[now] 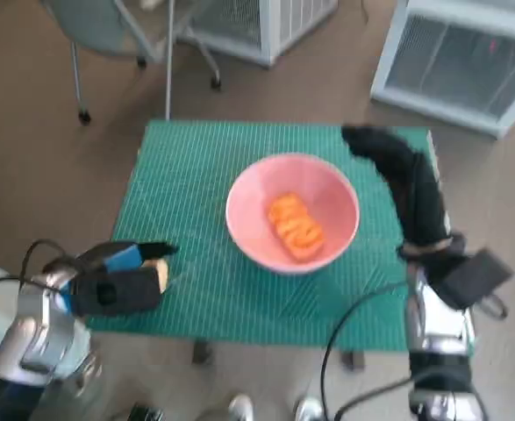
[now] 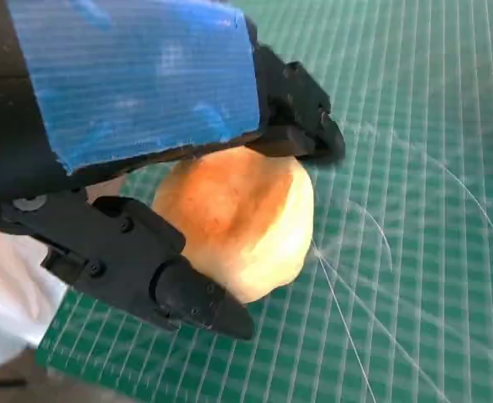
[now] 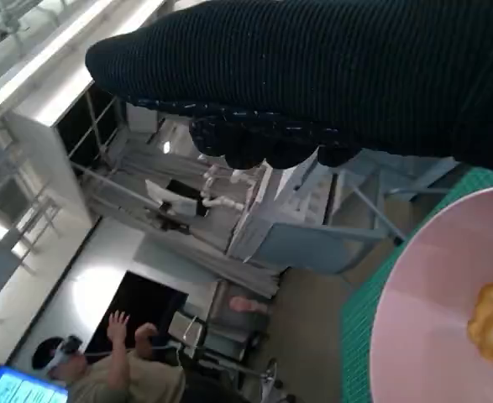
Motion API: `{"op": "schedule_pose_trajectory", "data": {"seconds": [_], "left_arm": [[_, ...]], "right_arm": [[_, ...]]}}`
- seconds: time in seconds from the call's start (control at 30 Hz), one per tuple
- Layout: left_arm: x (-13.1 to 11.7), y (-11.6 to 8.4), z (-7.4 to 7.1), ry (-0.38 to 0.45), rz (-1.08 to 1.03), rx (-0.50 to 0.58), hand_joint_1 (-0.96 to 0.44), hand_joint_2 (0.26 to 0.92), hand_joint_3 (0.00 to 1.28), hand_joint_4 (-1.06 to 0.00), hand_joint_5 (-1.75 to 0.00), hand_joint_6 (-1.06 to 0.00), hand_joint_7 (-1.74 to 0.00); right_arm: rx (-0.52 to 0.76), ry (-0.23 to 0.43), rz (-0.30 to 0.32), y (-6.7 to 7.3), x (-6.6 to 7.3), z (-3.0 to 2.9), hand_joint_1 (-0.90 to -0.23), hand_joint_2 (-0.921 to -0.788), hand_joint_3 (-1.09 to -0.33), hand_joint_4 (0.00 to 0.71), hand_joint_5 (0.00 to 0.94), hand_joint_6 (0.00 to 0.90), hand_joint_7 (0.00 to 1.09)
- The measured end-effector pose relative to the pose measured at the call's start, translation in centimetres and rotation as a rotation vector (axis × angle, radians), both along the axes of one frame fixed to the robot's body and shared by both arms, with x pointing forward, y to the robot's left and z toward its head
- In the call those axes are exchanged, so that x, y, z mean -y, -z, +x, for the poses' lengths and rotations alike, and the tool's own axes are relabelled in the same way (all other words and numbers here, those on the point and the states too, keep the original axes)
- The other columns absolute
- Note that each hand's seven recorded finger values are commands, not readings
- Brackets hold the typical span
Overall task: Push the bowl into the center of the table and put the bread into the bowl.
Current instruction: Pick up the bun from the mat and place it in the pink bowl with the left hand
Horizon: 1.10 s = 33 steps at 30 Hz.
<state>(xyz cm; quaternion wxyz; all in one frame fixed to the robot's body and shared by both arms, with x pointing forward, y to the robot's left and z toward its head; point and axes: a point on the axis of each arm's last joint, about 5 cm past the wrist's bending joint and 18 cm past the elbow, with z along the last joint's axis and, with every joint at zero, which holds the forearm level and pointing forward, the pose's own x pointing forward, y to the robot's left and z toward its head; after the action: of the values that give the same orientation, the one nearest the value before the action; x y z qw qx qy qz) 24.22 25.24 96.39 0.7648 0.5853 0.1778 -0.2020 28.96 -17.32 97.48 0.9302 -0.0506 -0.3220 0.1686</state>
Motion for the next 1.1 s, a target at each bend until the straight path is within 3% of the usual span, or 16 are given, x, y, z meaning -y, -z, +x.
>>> {"op": "schedule_pose_trajectory", "data": {"seconds": [0.23,0.47,0.77,1.1], "left_arm": [[-0.3,-0.4,-1.0,0.044,-0.054,0.116,0.0,0.912,0.05,-0.76,-1.06,-0.63,-1.19],[-0.7,-2.7,-1.4,0.089,-0.142,0.286,0.0,0.92,0.1,-0.69,-1.13,-0.56,-1.27],[-0.3,-5.6,-0.9,0.131,-0.203,0.46,0.0,0.92,0.14,-0.64,-1.21,-0.52,-1.29],[2.3,-9.1,0.3,0.205,-0.276,0.623,0.0,0.92,0.14,-0.63,-1.25,-0.53,-1.25]], "right_arm": [[0.001,0.009,-0.005,-0.1,0.3,-0.03,-0.62,-0.921,-0.739,0.218,0.0,-0.001,0.52],[-0.001,0.008,-0.005,0.0,0.3,-0.03,-0.62,-0.921,-0.739,0.219,0.0,-0.001,0.52],[-0.005,0.005,-0.004,0.0,0.2,0.03,-0.62,-0.921,-0.738,0.22,0.001,-0.001,0.52],[-0.005,0.001,-0.004,0.0,0.1,0.04,-0.623,-0.921,-0.739,0.23,0.005,-0.001,0.52]]}}
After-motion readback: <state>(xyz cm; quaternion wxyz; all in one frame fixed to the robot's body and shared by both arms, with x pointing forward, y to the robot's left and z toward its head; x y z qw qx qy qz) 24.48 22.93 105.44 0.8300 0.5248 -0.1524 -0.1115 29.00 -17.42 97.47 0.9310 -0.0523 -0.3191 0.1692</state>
